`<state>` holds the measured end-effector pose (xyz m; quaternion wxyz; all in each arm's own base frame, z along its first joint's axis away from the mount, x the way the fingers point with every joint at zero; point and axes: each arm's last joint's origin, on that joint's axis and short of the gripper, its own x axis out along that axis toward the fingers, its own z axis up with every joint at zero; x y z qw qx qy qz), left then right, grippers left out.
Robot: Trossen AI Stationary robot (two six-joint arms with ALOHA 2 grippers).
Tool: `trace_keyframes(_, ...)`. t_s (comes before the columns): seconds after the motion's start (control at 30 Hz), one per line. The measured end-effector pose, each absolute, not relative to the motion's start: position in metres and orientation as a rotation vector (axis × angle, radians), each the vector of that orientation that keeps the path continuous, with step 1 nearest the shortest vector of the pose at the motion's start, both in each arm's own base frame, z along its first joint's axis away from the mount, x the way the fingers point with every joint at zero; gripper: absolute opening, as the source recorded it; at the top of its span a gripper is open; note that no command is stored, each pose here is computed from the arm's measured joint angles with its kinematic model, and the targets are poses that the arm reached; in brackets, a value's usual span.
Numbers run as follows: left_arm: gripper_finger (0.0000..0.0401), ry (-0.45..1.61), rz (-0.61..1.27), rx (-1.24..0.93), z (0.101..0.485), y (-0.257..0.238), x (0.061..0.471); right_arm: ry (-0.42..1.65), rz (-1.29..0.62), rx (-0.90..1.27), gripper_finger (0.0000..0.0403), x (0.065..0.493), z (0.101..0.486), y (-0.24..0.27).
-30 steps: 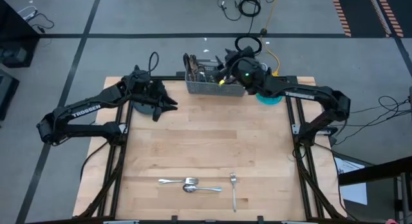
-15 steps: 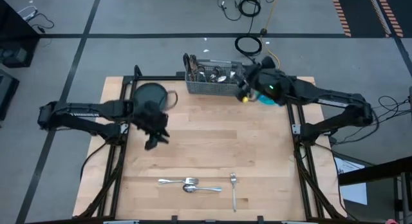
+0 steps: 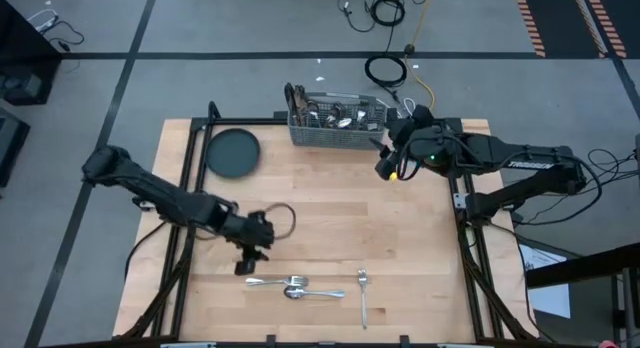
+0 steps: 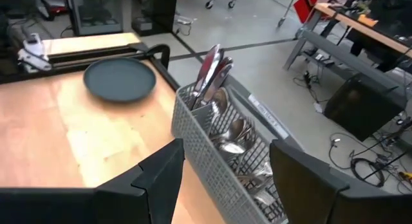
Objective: Sort silverware
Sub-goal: Put the fork into the silverware organizer
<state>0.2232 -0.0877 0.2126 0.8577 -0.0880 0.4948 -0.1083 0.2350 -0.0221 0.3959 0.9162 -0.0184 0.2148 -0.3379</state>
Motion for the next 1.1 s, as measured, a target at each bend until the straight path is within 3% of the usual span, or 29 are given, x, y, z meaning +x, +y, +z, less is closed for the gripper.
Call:
trace_keyframes(0.17, 0.0149, 1.073, -0.283, -0.232, 0.185, -0.111, 0.244, 0.455, -0.662, -0.037, 0.0217, 0.235, 0.394, -0.013)
trace_keyframes(0.37, 0.0149, 0.989, -0.302, -0.269, 0.178, -0.127, 0.255, 0.483, -0.628, -0.046, 0.0217, 0.233, 0.392, -0.005)
trace_keyframes(0.73, 0.0149, 1.107, -0.255, -0.260, 0.126, -0.154, 0.261, 0.537, -0.600, -0.064, 0.0217, 0.230, 0.387, 0.001)
trace_keyframes(1.0, 0.0147, 1.066, -0.175, -0.256, 0.117, -0.155, 0.267, 0.536, -0.607, -0.040, 0.0217, 0.229, 0.387, 0.001)
trace_keyframes(1.1, 0.0125, 1.032, -0.180, -0.247, 0.118, -0.153, 0.271, 0.536, -0.600, -0.038, 0.0217, 0.229, 0.386, 0.002)
